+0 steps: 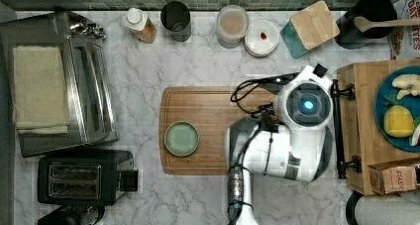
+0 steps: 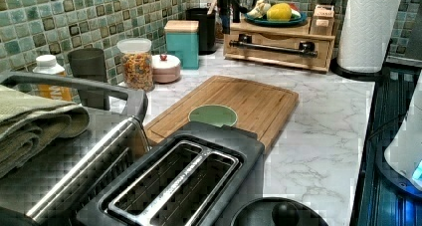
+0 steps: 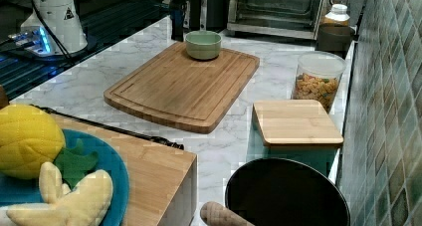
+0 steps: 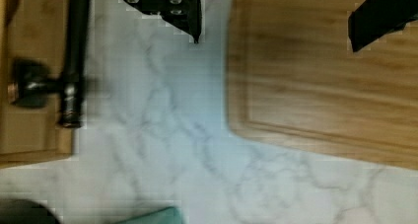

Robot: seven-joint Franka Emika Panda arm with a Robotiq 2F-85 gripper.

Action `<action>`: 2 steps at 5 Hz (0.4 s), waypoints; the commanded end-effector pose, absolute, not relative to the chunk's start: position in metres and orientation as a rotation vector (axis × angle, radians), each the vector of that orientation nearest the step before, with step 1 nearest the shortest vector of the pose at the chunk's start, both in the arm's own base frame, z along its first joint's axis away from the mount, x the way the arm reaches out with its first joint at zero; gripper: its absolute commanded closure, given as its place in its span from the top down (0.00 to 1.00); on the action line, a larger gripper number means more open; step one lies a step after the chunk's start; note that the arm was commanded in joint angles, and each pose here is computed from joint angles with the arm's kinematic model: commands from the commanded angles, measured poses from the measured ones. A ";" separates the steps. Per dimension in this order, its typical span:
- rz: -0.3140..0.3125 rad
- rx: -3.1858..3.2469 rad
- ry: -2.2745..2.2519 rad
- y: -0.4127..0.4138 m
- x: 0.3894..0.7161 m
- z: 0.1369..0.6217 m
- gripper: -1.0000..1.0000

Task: Open the drawer.

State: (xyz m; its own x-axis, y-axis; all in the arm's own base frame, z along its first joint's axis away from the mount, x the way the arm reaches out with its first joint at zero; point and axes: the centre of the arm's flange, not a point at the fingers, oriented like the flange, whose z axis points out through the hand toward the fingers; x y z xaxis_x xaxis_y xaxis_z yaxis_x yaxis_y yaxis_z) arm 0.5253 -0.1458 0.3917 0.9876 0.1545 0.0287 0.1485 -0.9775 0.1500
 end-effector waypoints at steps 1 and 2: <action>0.119 2.897 0.177 -0.239 0.468 0.378 1.00; 0.148 2.892 0.191 -0.253 0.468 0.361 1.00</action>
